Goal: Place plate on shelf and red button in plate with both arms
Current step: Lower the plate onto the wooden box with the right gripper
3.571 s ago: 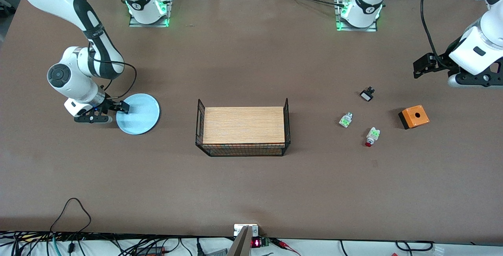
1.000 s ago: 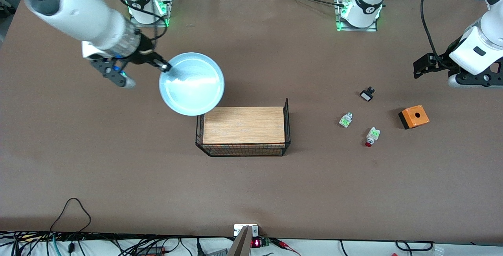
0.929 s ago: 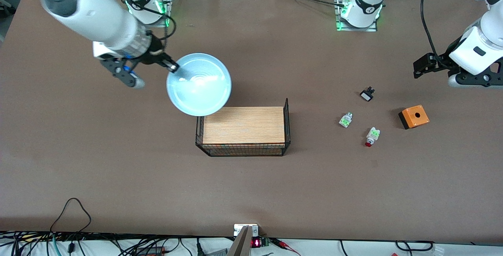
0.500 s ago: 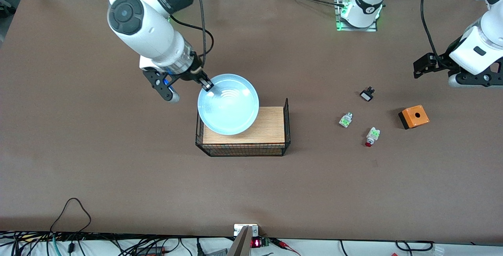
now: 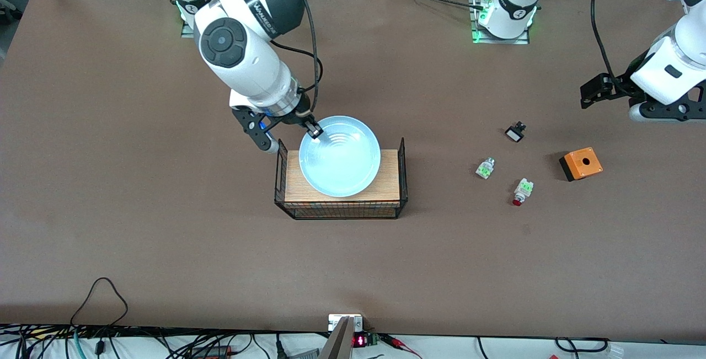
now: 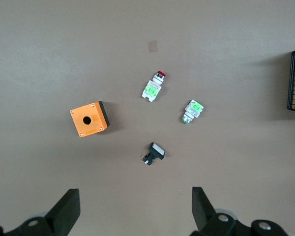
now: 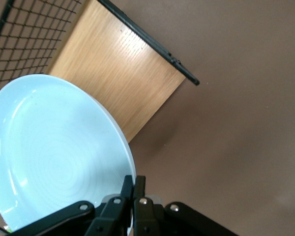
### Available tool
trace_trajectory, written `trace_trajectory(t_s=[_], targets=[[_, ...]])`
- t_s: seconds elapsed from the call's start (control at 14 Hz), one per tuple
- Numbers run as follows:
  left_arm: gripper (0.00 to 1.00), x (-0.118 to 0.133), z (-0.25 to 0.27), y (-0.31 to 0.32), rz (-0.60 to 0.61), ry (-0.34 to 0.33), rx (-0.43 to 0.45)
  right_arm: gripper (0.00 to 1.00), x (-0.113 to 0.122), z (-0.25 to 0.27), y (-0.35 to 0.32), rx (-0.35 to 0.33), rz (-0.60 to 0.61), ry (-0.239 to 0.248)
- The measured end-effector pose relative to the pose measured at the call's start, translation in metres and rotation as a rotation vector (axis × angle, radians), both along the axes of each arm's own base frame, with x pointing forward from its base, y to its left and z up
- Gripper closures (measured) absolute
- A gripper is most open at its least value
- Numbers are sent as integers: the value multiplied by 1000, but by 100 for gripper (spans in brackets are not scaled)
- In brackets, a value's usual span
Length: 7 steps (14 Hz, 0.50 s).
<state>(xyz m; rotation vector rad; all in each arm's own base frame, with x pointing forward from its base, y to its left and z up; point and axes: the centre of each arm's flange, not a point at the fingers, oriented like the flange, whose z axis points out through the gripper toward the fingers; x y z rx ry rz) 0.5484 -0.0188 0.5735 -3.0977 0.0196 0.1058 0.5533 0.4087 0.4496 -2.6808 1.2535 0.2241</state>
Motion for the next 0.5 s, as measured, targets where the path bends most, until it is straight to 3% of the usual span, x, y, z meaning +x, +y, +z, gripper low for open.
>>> trace_trajectory(t_s=[0.5], targets=[[0,0,0,0,0,2,0,97,12,-31,-5,-24,27,7]])
